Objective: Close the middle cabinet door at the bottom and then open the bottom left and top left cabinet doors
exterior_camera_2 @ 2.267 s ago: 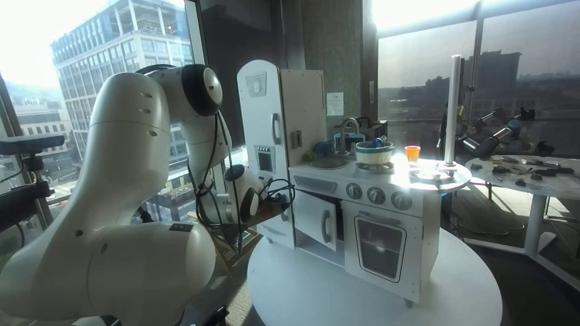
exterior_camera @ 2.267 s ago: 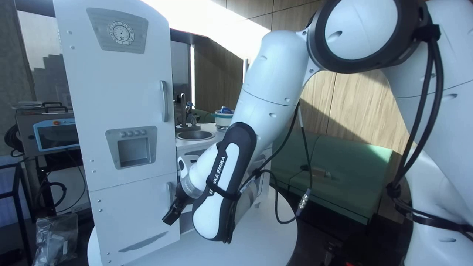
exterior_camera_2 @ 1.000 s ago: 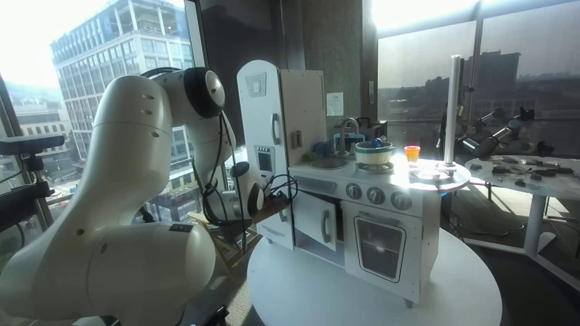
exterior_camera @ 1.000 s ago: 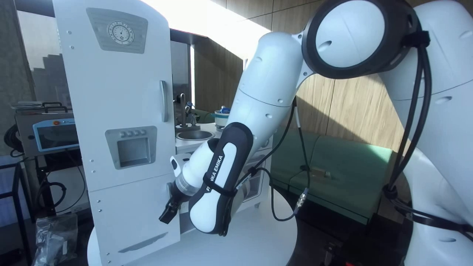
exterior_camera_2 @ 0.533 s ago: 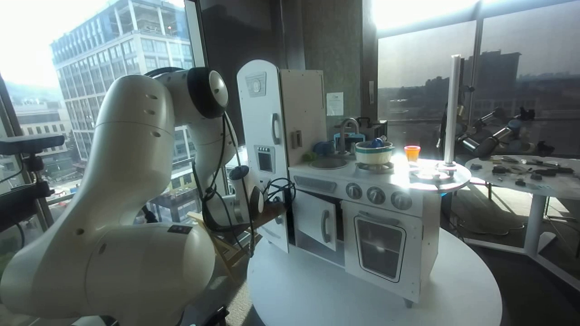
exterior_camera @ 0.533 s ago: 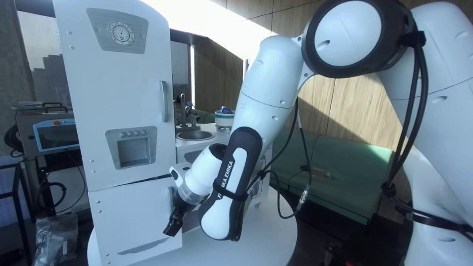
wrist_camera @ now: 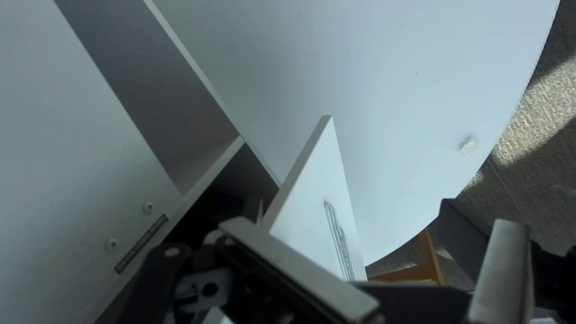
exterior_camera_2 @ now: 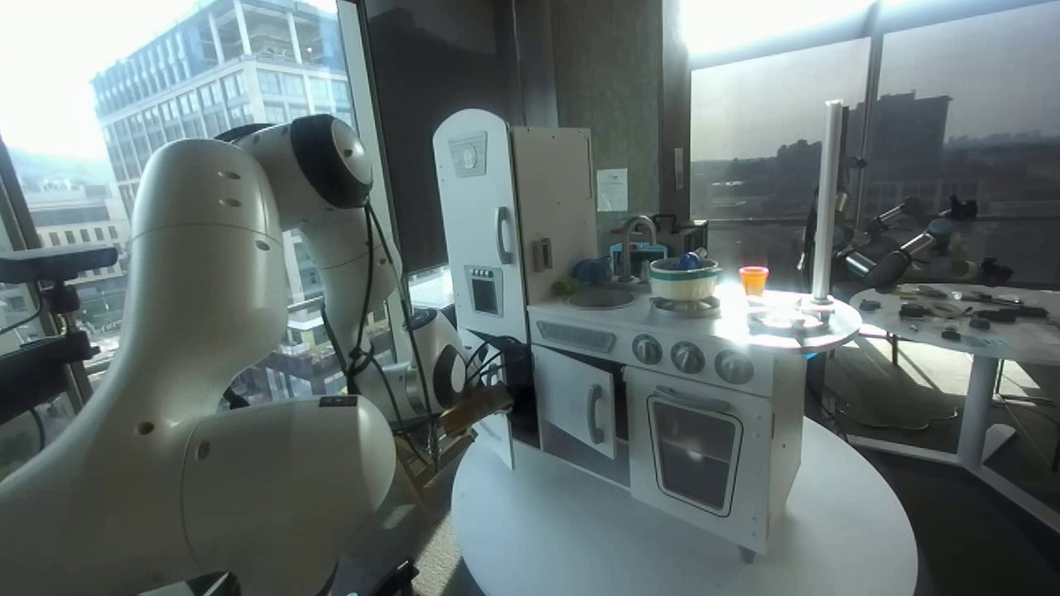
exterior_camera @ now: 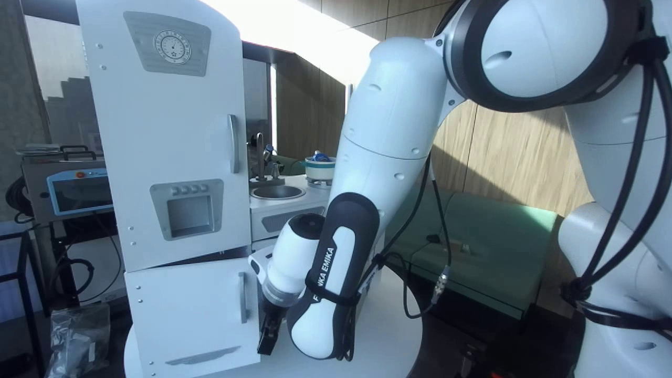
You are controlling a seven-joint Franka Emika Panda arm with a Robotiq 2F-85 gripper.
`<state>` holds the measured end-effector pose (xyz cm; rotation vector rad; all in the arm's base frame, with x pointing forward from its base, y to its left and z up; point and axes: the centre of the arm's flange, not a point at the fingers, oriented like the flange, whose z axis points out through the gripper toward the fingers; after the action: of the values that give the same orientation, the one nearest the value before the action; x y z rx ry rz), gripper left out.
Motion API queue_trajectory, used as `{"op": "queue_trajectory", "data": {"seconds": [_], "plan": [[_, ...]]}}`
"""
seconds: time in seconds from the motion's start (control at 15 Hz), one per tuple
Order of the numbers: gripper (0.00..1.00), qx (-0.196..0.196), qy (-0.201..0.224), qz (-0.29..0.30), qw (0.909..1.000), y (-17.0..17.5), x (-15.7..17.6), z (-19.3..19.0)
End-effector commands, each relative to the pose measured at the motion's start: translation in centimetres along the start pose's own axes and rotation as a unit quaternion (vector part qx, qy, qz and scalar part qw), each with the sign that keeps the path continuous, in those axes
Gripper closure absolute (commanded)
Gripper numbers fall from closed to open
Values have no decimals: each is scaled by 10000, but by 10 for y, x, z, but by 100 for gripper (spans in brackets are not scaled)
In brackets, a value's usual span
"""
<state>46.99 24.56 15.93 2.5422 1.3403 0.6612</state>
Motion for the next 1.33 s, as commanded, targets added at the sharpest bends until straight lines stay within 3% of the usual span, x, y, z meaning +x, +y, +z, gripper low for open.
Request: {"op": "queue_trajectory", "data": {"seconds": [0.0,0.13,0.67,0.87,1.27], "plan": [[0,-400,-502,517,9966,0,-6,-27],[0,-629,-502,775,9937,8,-8,-39],[0,-1451,-30,569,9878,15,11,-93],[0,-1719,89,307,9846,17,21,-106],[0,-1800,64,-630,9816,3,38,-106]]}}
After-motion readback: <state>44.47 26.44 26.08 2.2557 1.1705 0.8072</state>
